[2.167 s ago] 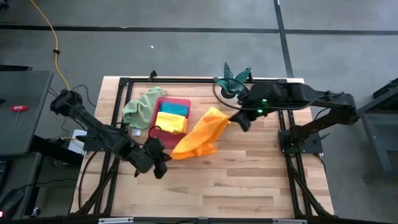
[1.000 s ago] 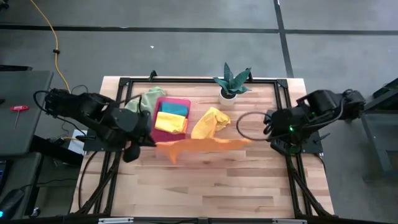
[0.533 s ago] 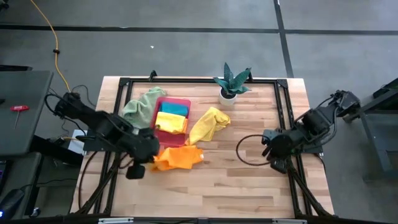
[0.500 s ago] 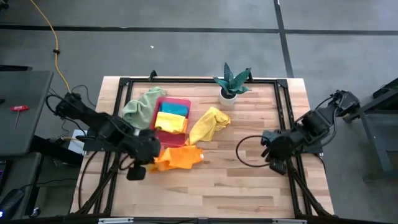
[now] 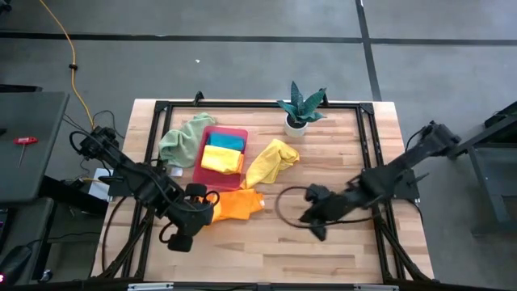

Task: Fold microfiber towels
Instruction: Fold the orange microfiber cloth

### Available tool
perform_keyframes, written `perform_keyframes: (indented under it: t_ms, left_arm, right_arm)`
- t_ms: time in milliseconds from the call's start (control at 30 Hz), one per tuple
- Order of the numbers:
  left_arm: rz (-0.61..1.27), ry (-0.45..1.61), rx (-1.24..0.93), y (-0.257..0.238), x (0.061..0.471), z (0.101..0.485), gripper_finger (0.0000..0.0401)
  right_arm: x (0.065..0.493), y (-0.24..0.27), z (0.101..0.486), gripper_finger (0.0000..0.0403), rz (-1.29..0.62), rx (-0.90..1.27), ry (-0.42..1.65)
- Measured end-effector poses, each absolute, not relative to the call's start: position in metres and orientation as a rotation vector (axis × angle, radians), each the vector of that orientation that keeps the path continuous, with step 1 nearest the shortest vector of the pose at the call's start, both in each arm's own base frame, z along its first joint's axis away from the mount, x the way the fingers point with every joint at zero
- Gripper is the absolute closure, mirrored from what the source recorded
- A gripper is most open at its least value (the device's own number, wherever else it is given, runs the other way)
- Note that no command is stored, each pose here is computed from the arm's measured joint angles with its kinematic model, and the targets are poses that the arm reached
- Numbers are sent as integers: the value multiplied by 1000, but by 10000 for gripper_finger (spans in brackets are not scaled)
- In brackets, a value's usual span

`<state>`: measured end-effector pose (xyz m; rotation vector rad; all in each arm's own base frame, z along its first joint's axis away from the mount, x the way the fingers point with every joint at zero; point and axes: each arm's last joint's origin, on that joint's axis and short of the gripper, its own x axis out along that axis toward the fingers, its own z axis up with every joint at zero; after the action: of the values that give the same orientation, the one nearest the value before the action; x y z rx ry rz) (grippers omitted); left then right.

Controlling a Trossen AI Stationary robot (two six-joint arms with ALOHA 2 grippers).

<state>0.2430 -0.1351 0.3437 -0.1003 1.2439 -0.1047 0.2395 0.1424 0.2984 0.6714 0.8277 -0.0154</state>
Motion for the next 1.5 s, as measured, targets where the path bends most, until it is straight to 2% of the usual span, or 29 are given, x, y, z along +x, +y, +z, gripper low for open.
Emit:
perform_keyframes:
  t_ms: [133, 433, 600, 800, 900, 1067, 1267, 1500]
  left_arm:
    - [-106, 1234, -83, -137, 241, 344, 401]
    - [-95, 1213, -93, -139, 242, 345, 401]
    - [-104, 1182, -112, -140, 245, 347, 401]
    - [-89, 1184, -137, -140, 245, 346, 401]
    - [-88, 1185, -142, -140, 245, 346, 401]
    - [-77, 1182, -165, -141, 245, 347, 401]
    - [-78, 1180, -166, -141, 245, 347, 401]
    - [-79, 1177, -167, -141, 245, 347, 401]
  right_arm:
    - [278, 145, 269, 358, -29, 556, 861]
    - [355, 149, 203, 226, 38, 117, 919]
    - [395, 154, 168, 199, 106, -71, 930]
    - [434, 161, 149, 197, 159, -219, 913]
    - [448, 162, 145, 197, 119, -285, 914]
    - [457, 160, 139, 209, 112, -325, 982]
    - [455, 156, 131, 254, 106, -332, 1034]
    - [453, 157, 130, 335, 87, -323, 1042]
